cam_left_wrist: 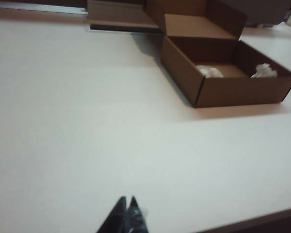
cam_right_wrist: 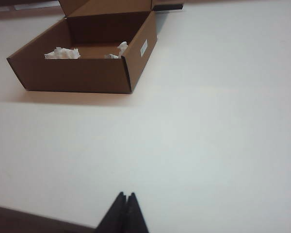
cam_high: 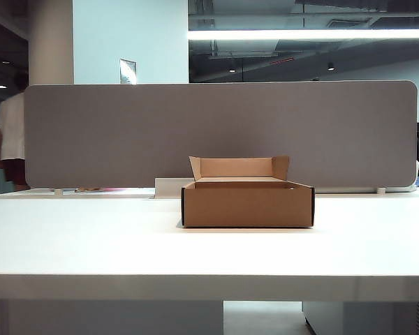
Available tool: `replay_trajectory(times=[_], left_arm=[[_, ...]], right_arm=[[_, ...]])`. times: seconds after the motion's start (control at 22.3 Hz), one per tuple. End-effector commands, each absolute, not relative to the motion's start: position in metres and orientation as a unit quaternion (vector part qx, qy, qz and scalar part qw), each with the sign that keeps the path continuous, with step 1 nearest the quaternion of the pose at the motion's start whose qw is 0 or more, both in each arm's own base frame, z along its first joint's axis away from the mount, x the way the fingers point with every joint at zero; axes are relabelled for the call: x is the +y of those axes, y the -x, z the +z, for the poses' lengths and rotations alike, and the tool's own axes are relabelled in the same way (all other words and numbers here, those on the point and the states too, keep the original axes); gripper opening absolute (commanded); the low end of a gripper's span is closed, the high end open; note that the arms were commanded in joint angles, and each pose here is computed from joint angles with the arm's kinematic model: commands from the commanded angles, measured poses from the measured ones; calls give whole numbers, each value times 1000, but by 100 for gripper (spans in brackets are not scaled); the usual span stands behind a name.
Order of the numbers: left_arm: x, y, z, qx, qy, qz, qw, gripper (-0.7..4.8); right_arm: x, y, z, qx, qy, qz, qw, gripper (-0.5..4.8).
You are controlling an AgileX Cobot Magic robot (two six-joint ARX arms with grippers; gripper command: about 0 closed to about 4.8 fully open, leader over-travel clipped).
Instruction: Pick up all the paper balls on the table and put them in the paper box.
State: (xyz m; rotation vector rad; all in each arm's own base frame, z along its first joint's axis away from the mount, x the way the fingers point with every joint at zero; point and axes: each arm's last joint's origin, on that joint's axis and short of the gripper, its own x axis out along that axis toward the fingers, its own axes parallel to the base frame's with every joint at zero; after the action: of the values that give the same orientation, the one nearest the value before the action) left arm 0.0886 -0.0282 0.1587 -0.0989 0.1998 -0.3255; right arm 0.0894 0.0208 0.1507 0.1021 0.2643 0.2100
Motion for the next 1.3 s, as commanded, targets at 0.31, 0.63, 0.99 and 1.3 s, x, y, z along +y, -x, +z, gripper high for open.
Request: replay_trajectory(times=[0.31,0.63,0.99,1.3], left_arm=[[-27,-92,149,84,4,-124,989,-6],[-27,-92,148,90,3,-121,989,-5],[-27,-92,148,91,3,-122,988,-5],[-26,-92,148,90,-4,-120,989,-5]], right_arm=[[19,-93,150,92,-20,59,994,-5],[18,-94,147,86,-6,44,995,-5],[18,-94,147,84,-5,47,995,-5],[18,-94,147,84,-5,46,995,-5]])
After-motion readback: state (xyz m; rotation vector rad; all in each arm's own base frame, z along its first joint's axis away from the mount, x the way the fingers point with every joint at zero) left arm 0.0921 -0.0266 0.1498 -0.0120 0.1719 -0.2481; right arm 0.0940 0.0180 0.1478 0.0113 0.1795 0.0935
